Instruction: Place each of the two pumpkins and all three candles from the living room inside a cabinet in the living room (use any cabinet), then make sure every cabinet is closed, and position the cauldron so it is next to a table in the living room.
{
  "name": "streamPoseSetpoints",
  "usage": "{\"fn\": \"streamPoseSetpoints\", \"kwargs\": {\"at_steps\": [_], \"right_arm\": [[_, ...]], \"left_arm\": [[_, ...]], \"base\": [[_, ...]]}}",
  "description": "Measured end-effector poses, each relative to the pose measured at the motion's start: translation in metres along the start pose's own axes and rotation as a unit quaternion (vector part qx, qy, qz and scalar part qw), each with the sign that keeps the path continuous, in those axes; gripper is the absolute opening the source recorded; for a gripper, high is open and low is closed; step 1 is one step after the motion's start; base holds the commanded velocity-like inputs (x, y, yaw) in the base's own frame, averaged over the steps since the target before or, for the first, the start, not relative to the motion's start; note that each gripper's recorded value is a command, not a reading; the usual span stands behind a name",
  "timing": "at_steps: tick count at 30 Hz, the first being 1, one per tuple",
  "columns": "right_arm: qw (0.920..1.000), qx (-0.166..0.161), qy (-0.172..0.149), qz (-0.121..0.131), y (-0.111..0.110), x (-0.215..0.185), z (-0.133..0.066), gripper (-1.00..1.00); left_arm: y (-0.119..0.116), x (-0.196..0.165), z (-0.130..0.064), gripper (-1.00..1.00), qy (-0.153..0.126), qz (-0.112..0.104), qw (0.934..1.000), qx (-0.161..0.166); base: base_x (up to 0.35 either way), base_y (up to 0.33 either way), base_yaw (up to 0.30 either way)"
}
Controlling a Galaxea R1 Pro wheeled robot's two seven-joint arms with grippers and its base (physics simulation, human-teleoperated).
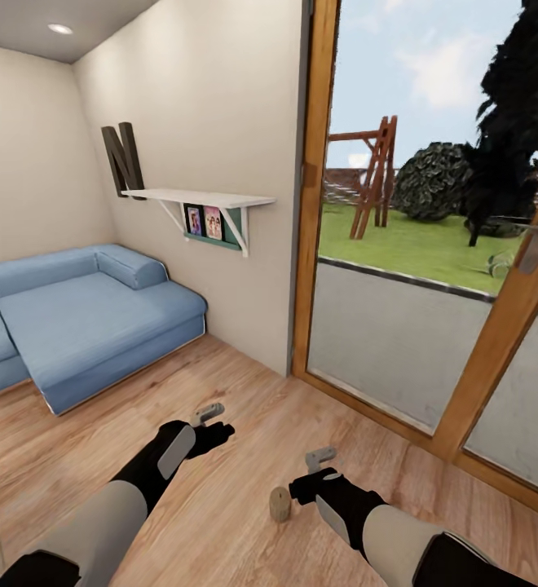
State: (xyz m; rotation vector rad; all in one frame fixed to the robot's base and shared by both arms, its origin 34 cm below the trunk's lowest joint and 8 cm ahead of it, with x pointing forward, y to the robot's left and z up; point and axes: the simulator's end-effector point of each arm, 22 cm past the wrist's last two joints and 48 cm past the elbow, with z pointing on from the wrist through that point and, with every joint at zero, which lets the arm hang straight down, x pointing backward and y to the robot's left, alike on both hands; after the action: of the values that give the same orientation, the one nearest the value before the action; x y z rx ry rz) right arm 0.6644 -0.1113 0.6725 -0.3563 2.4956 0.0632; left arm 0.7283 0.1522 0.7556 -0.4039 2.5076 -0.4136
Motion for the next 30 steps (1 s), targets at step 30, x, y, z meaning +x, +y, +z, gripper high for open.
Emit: {"fn": "streamPoseSetpoints", "kwargs": {"at_steps": [30], "right_arm": [[1.0, -0.004, -0.004, -0.002, 0.002, -0.003, 0.0, 1.0]], "left_arm": [[-0.011, 0.001, -0.001, 1.0, 0.001, 0.006, 1.0, 0.007]], "base": [[0.0, -0.179, 0.203]]}}
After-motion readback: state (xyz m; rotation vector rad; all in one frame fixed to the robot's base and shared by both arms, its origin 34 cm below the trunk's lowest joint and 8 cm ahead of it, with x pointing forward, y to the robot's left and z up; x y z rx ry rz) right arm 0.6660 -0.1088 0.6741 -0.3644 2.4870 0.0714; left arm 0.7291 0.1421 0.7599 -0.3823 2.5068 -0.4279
